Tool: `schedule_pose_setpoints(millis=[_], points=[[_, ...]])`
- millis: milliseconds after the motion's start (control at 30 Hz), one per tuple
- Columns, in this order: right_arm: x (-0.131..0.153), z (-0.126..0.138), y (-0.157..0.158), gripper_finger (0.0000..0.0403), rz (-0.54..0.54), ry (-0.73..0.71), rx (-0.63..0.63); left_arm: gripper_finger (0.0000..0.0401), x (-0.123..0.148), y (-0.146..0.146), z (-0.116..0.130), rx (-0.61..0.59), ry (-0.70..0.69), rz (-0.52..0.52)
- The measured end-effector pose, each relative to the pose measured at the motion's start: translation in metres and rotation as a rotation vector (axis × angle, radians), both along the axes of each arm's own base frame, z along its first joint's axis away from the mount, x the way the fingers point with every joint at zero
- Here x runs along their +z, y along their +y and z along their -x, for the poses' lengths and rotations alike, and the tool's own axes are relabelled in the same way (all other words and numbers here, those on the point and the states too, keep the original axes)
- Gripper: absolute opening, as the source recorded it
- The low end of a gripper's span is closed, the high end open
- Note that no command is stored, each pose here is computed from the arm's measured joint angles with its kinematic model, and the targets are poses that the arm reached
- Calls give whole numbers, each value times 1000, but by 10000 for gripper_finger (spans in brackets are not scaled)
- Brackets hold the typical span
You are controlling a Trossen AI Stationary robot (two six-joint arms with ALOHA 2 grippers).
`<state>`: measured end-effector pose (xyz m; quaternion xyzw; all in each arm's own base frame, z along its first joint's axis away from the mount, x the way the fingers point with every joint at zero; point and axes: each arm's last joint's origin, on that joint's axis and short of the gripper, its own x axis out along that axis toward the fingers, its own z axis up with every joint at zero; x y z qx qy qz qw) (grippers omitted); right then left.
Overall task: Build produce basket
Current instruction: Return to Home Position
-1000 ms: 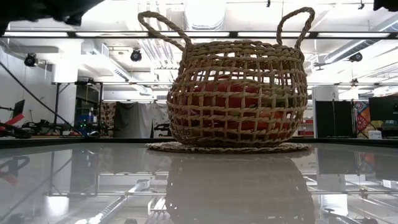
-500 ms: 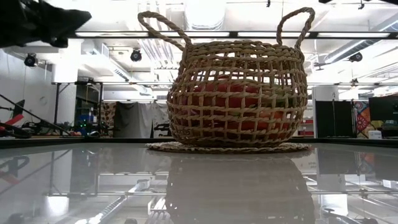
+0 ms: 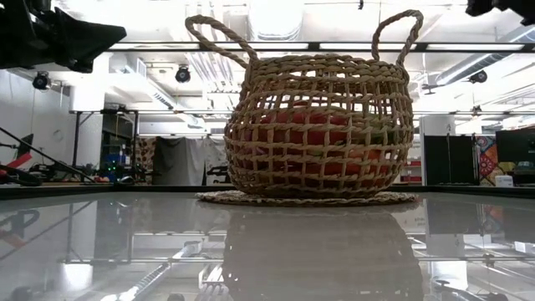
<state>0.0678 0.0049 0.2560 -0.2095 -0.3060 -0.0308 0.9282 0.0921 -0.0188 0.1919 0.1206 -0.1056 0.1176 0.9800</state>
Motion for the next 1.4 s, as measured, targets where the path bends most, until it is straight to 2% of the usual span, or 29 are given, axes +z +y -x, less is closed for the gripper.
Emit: schedule_pose_setpoints(millis=[67, 167, 300, 367, 533, 633, 1400], points=[[-4, -2, 0, 327, 9, -68, -10, 0, 0, 0, 0, 4, 3, -13], [-22, -8, 0, 327, 0, -97, -27, 0, 0, 0, 0, 7, 8, -26], [-32, -16, -2, 327, -62, 3, -72, 0, -2, 0, -1, 7, 22, -32], [-33, -17, -3, 327, -119, 12, -99, 0, -2, -1, -2, 7, 27, -34], [-34, -18, -8, 327, -351, 18, -153, 0, -3, -1, -2, 7, 31, -35], [-35, -19, -9, 327, -420, 15, -151, 0, -3, -1, -2, 7, 32, -36], [-35, -19, -9, 327, -435, 13, -136, 0, -4, -1, -3, 7, 46, -42]])
